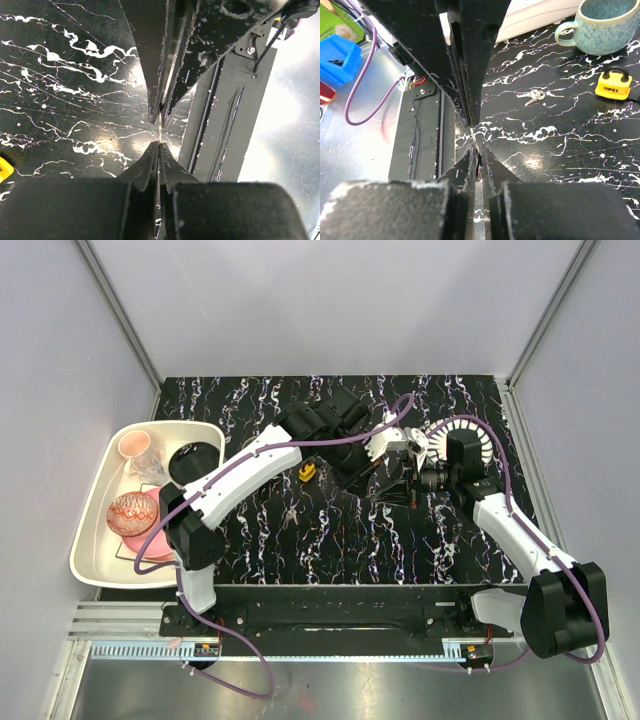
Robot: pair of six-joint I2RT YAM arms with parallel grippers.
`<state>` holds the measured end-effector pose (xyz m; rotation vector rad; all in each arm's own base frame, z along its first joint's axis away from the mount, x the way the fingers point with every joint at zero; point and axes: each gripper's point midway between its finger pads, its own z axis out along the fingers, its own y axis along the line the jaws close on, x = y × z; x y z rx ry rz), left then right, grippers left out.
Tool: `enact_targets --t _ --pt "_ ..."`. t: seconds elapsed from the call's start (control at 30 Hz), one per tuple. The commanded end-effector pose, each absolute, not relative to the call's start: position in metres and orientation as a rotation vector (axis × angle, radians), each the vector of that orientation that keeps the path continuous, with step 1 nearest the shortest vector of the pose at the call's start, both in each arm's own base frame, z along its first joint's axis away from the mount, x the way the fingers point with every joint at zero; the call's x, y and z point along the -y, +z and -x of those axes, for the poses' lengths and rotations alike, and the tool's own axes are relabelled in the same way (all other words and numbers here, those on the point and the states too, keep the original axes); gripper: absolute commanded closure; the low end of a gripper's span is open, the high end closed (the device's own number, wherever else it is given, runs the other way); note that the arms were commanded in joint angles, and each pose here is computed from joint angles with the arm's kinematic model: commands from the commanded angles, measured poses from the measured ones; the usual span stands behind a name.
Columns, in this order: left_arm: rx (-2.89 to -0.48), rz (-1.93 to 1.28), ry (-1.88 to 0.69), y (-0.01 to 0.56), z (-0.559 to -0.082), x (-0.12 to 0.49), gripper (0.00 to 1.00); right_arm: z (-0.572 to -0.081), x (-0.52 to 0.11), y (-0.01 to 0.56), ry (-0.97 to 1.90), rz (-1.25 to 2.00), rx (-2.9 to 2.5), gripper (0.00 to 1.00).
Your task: Unlock with the key
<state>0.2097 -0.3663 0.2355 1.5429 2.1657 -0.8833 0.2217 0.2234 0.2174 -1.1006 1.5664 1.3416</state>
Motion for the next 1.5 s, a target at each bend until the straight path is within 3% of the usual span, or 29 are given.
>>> enact_targets --t 0.0,0.03,0.37,0.43,0.47,0.53,0.6,0.67,0.8,1.07,1.47 --pt "-2.118 -1.531 -0.904 0.249 -0.208 0.367 1.00 -0.223 -0.223 0.238 1.311 1.141 -1.477 0.96" --pt "-2.116 -1.531 -0.904 0.249 -0.208 0.368 1.00 -0.222 -0.223 0.237 1.315 1.143 -1.476 1.00" --pt "-2.121 -1.523 -0.881 0.248 -0.211 0.368 0.98 -0.219 -0.220 0.239 1.331 1.153 -1.451 1.00" --pt "-2.124 -1.515 -0.874 0.249 -0.213 0.366 0.82 -0.219 -0.219 0.240 1.330 1.149 -1.453 1.00" --pt "-2.125 -1.506 -0.862 0.250 -0.216 0.364 0.64 -0.220 -0.219 0.239 1.328 1.147 -1.456 1.00" --pt "-2.119 -1.486 -0.852 0.254 -0.219 0.361 0.49 -0.221 -0.217 0.238 1.321 1.138 -1.463 1.00" --pt "-2.115 -1.443 -0.838 0.261 -0.228 0.353 0.39 -0.224 -0.216 0.238 1.307 1.129 -1.470 1.00" --pt "-2.110 -1.394 -0.833 0.269 -0.238 0.344 0.36 -0.227 -0.214 0.237 1.287 1.120 -1.477 1.00" --pt "-2.120 -1.279 -0.754 0.274 -0.269 0.318 0.20 -0.237 -0.213 0.234 1.229 1.091 -1.510 1.00" --pt "-2.222 -1.159 -0.426 0.219 -0.339 0.264 0.18 -0.262 -0.203 0.234 1.068 1.007 -1.565 1.00" --pt "-2.427 -1.081 -0.172 0.127 -0.400 0.242 0.21 -0.263 -0.198 0.238 1.045 0.991 -1.557 1.00"
